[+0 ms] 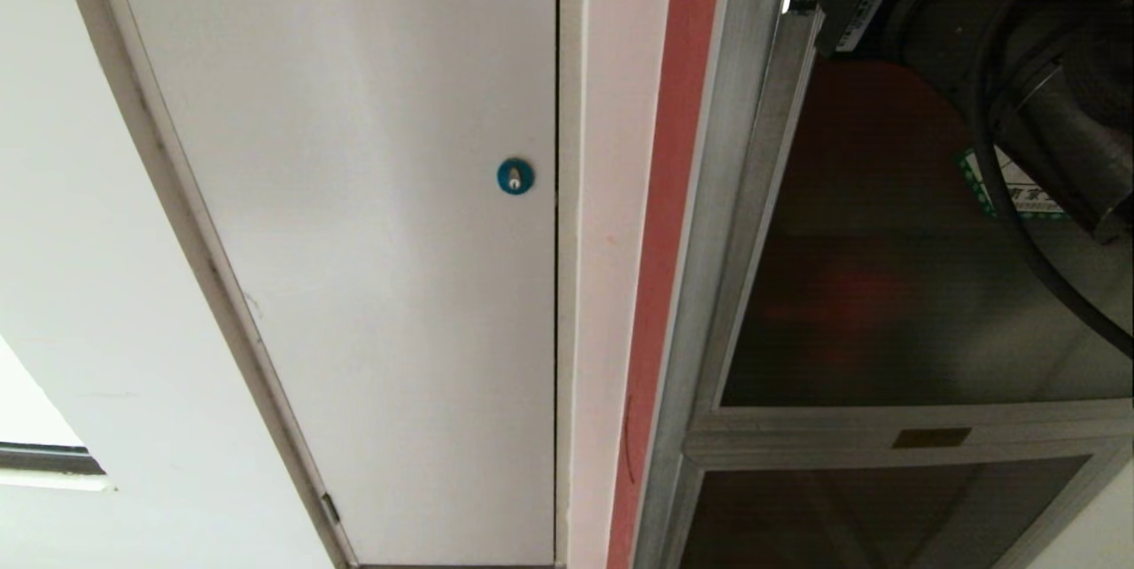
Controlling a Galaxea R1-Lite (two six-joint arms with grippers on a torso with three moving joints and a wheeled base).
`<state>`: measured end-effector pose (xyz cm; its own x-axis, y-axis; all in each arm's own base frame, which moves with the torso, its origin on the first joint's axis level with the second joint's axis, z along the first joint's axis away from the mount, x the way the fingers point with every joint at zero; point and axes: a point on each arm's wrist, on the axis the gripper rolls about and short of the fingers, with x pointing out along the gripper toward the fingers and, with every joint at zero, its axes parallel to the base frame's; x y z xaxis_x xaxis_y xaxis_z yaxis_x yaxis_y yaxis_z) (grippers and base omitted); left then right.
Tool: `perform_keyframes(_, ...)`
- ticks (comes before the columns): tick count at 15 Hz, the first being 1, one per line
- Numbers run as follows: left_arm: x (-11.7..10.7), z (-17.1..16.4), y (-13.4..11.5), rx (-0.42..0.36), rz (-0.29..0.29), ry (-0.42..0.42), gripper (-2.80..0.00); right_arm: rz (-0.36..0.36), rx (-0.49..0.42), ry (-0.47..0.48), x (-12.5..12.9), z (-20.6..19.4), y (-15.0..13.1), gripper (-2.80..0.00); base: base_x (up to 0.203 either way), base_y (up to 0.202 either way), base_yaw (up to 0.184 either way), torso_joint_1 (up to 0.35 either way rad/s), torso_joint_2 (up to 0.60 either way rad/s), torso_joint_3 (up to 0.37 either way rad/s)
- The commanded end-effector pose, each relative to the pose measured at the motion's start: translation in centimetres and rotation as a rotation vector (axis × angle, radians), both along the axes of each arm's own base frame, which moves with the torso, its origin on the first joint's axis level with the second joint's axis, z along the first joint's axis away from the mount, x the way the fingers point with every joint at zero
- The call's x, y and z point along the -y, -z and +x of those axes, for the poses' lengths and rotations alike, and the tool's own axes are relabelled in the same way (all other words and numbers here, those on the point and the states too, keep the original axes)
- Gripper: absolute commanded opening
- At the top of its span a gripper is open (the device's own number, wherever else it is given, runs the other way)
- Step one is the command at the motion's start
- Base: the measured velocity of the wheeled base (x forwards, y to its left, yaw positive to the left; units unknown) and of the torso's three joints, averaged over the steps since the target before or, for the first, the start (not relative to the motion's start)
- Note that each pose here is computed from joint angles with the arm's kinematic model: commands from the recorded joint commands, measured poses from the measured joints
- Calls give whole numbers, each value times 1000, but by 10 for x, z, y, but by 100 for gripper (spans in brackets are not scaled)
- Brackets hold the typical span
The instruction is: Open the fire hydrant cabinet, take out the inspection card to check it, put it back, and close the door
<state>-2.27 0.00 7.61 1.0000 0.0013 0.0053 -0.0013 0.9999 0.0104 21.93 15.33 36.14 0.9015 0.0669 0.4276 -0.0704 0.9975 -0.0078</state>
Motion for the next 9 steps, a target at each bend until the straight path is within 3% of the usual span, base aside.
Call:
perform_keyframes(1,0,0,0,-1,0,0,-280,2,-2,25,0,9,1,0,0,0,0,0,0,0)
perform_keyframes(9,0,0,1,-3,0,-1,-280,19,14,73,2,28,-5,0,0,0,0,0,0,0)
